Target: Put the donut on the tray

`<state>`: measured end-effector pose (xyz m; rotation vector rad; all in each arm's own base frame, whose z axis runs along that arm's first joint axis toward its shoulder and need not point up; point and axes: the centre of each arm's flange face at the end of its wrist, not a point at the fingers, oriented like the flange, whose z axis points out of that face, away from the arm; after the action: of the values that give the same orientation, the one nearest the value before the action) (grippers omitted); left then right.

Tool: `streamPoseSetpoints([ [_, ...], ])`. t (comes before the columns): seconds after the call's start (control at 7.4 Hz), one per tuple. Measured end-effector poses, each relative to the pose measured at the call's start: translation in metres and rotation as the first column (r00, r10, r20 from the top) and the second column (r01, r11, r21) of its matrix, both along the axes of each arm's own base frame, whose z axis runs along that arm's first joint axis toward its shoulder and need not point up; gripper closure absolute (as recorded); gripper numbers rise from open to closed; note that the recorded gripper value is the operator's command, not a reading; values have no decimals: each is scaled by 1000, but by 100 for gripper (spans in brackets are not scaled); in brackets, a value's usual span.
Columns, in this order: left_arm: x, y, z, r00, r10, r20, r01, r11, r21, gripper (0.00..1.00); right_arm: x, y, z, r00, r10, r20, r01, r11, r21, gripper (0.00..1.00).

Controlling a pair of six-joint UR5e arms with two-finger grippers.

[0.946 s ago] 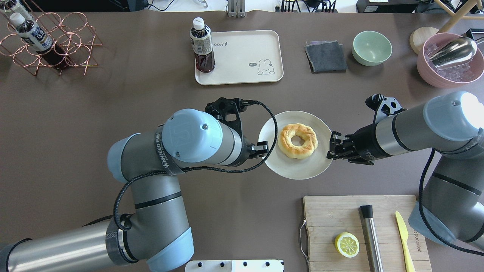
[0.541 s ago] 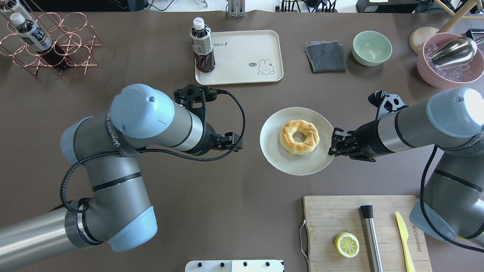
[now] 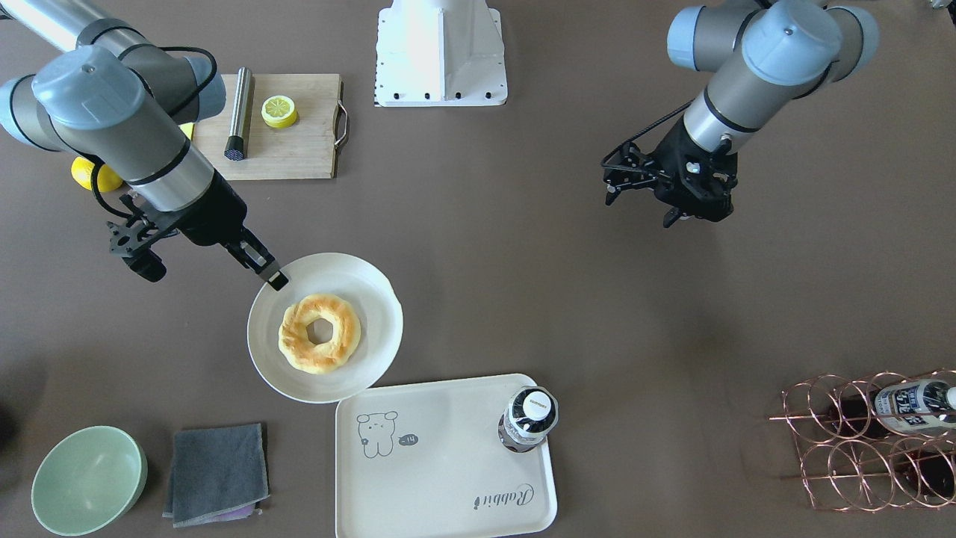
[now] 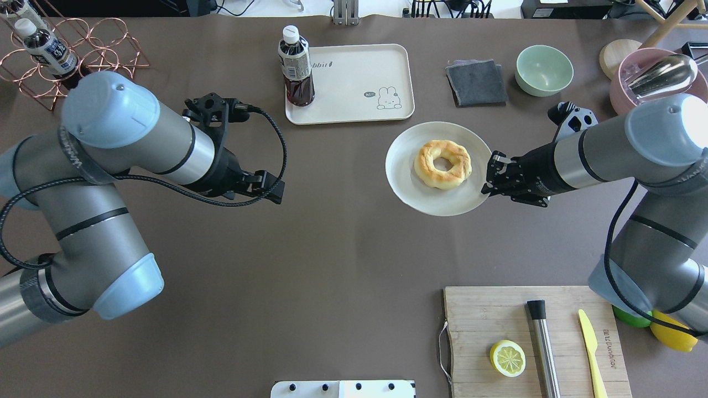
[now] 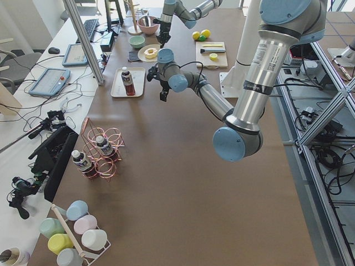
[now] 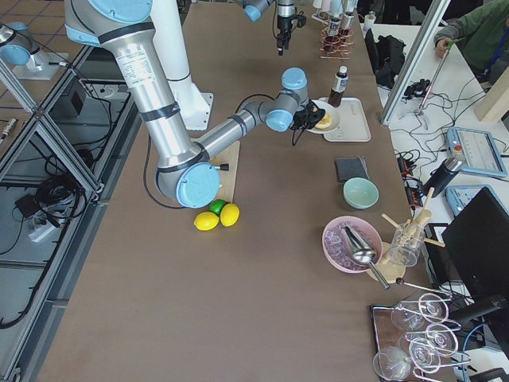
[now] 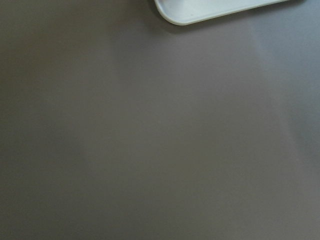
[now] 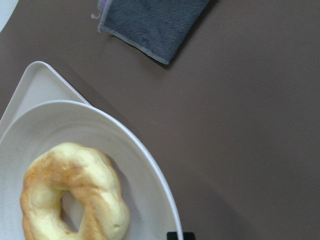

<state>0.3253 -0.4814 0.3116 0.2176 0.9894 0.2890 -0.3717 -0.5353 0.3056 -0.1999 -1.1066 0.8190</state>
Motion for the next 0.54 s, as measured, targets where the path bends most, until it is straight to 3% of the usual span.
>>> streamPoseSetpoints([
  [0.27, -24, -7, 28, 1000, 14, 16, -14, 1000, 19, 1, -48, -76, -35, 995, 102, -15, -103, 990, -92, 100],
  [0.54, -29, -7, 32, 1000, 13, 15, -13, 1000, 25, 1, -84, -115, -43, 985, 163, -49, -169, 977, -131, 100],
])
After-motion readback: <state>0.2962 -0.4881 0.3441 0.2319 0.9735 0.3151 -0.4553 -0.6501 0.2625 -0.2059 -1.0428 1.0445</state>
